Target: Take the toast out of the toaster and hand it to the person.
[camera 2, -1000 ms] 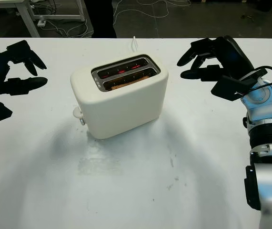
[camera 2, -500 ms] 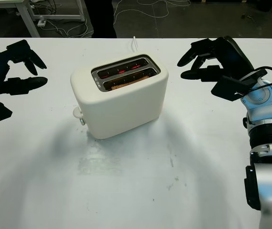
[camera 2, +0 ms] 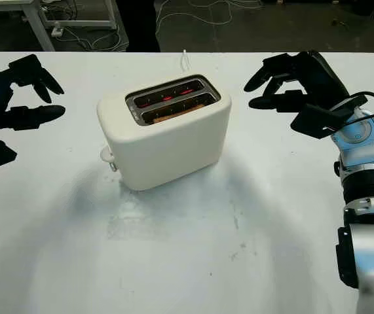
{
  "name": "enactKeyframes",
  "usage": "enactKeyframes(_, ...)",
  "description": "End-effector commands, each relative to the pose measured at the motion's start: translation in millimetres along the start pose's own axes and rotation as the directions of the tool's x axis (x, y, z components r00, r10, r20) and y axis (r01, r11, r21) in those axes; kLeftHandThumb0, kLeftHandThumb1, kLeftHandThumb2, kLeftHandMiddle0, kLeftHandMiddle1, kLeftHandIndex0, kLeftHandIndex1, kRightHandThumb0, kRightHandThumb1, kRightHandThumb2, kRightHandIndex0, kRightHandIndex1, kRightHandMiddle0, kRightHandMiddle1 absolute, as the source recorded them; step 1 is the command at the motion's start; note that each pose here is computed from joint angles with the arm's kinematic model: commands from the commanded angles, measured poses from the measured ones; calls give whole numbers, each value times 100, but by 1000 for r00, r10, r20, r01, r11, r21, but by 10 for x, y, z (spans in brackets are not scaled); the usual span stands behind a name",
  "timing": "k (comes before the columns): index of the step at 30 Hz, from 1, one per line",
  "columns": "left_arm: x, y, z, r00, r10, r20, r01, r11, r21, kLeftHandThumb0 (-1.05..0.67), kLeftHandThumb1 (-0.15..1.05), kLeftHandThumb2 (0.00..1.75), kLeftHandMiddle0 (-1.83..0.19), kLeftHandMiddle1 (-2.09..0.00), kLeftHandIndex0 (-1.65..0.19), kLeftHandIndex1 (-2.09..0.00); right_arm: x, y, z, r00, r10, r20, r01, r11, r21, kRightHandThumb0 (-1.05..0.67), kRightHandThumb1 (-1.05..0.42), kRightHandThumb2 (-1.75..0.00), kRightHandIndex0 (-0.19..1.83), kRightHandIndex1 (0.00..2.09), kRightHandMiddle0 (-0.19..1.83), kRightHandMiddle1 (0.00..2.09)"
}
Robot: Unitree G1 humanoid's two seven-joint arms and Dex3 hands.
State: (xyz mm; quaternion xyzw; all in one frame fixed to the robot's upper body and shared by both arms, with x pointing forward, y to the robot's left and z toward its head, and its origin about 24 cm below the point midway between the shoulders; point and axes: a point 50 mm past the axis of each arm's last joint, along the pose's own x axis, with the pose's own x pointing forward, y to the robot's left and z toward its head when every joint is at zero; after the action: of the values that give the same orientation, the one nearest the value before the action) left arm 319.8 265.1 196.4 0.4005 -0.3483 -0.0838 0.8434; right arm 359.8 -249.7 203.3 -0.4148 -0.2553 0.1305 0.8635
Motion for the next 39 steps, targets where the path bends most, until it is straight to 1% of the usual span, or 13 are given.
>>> enactKeyframes(1,6,14,15,1000,12,15,-12,1000,2,-76,92,21,-59,-164,-45,-148,12,-2,19,1000,-2,11,2,1000,-1,-74,-79,0,94,100,97,64)
enactKeyframes(24,0,14,15,1000,13,10,-13,1000,9,-76,92,19,-58,-163,-44,-148,0,8,5,1000,-5,20,4,1000,14,-72,-79,0,95,98,98,60)
enactKeyframes(31,0,13,12,1000,14,12,-14,1000,2,-76,92,21,-58,-164,-45,-147,1,7,4,1000,-6,17,6,1000,0,-75,-80,0,95,98,99,60)
enactKeyframes(39,-2,11,13,1000,17,11,-17,1000,2,-77,92,21,-58,-163,-45,-147,-3,5,2,1000,-4,18,4,1000,5,-73,-80,0,95,97,99,59)
